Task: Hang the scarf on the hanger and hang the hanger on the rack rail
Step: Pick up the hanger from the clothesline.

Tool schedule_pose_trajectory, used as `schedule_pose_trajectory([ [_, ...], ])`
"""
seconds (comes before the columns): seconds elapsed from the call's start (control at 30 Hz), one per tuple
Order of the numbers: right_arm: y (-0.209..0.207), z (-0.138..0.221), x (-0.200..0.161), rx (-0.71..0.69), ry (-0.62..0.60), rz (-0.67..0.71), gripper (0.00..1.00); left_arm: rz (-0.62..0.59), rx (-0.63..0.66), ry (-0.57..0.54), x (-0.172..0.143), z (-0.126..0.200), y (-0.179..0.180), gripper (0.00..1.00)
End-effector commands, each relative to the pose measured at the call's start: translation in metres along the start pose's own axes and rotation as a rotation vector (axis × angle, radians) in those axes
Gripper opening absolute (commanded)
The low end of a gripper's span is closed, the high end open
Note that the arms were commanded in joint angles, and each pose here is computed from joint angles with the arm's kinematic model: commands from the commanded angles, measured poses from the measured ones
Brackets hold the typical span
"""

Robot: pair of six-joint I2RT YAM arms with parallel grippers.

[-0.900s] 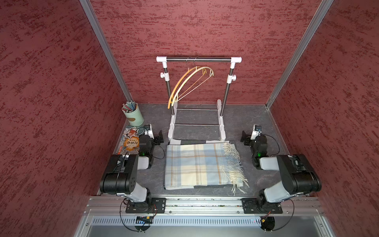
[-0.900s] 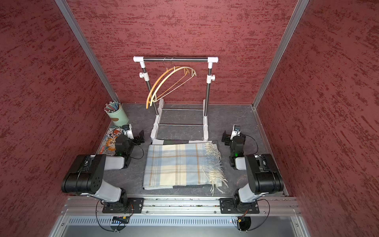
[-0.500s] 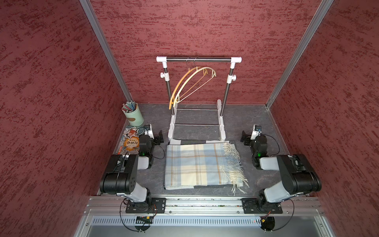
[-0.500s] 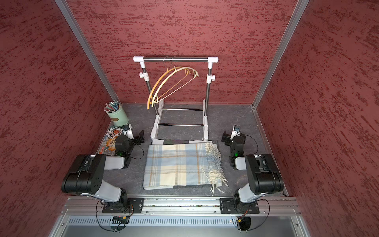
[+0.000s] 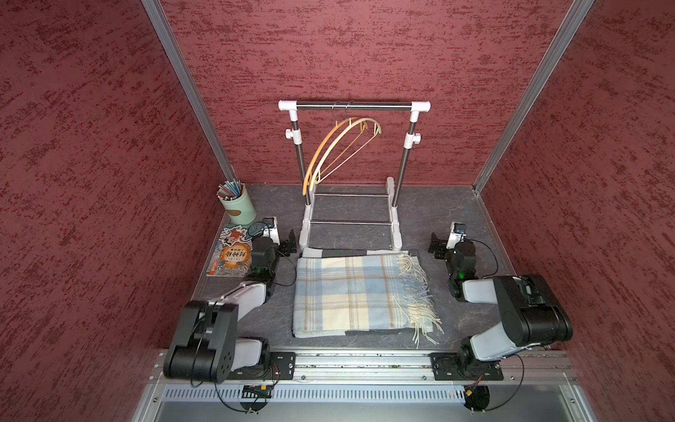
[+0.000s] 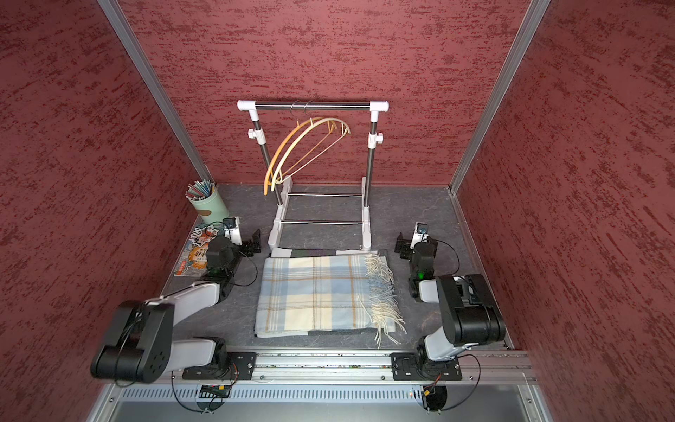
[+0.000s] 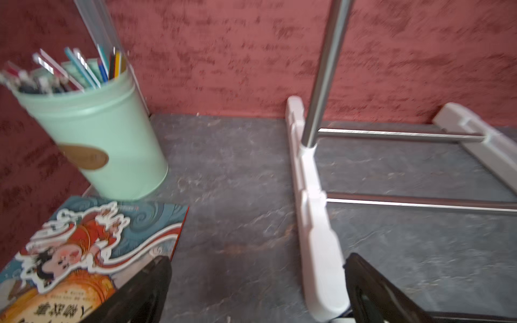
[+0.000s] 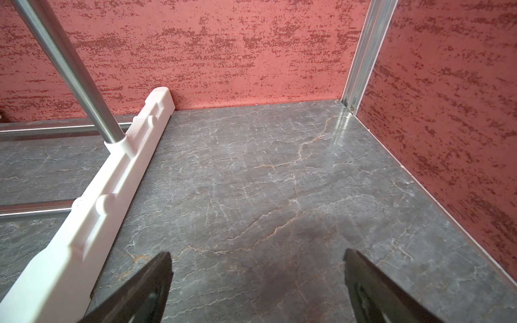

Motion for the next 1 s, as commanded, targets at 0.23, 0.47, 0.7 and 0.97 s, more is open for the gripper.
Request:
schedule_pose_trajectory([
  [0.23, -0.039, 0.05, 0.121, -0.162, 0.138, -0.369, 0.99, 0.621, 0.145, 0.305, 0.026, 0.068, 0.037, 1.0],
  [0.47, 0.081, 0.129, 0.234, 0.603, 0.095, -0.384, 0.88, 0.59, 0.029, 0.405, 0.052, 0.093, 0.015, 1.0],
  [0.7, 0.197, 0.154, 0.291, 1.002, 0.175, -0.355, 0.85, 0.623, -0.051, 0.463, 0.053, 0.094, 0.004, 1.0],
  [0.97, 0.295, 0.116, 0.326, 1.165, 0.259, -0.369, 0.84, 0.637, -0.093, 0.468, 0.057, 0.099, 0.0, 1.0],
])
Point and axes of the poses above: each gripper's point midway between its finger pads, its own z axis back along the fingers, its own y axis along the line the jaws close on, x = y × z, the point moved 5 cm from there along z, back along the fingers, and after that the axes turned 8 degrees about z, right-handed, at the moved point
